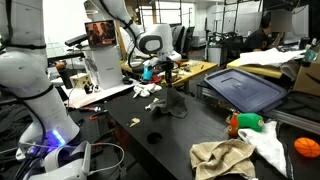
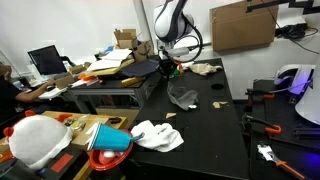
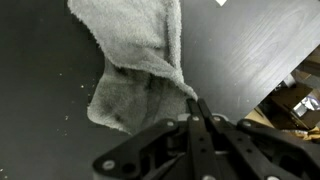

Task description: Move the grey towel to the right and unfold it

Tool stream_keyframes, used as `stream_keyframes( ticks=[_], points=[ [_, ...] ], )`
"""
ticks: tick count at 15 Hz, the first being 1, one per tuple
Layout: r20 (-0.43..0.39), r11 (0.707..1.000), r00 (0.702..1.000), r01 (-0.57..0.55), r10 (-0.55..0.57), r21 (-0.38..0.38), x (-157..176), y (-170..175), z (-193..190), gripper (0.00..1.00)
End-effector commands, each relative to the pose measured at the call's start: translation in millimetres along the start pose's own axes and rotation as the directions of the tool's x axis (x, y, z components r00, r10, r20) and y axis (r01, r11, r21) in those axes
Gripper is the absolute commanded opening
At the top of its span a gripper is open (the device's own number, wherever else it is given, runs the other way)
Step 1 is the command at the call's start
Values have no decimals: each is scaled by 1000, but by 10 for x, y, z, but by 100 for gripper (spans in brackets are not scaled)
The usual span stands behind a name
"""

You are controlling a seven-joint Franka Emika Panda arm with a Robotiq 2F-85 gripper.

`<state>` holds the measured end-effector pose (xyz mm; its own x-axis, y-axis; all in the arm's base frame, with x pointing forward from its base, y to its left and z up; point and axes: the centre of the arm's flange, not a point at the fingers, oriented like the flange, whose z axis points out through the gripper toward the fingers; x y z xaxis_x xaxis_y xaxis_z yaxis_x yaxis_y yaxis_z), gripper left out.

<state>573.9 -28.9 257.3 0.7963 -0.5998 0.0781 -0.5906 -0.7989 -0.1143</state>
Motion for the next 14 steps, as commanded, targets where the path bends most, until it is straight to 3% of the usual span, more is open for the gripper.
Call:
stream_keyframes(
  ticks=[1, 4, 7, 10, 14],
  points=[
    [127, 999, 991, 46, -45, -3, -62, -269, -38, 0],
    [179, 994, 979, 107, -100, -31, -185, -443, 36, 0],
    [258, 987, 953, 163, -159, 5, -263, -593, 194, 0],
    [402, 981, 894, 170, -195, 96, -351, -737, 290, 0],
    [567, 970, 793, 122, -222, 209, -407, -920, 335, 0]
  ],
)
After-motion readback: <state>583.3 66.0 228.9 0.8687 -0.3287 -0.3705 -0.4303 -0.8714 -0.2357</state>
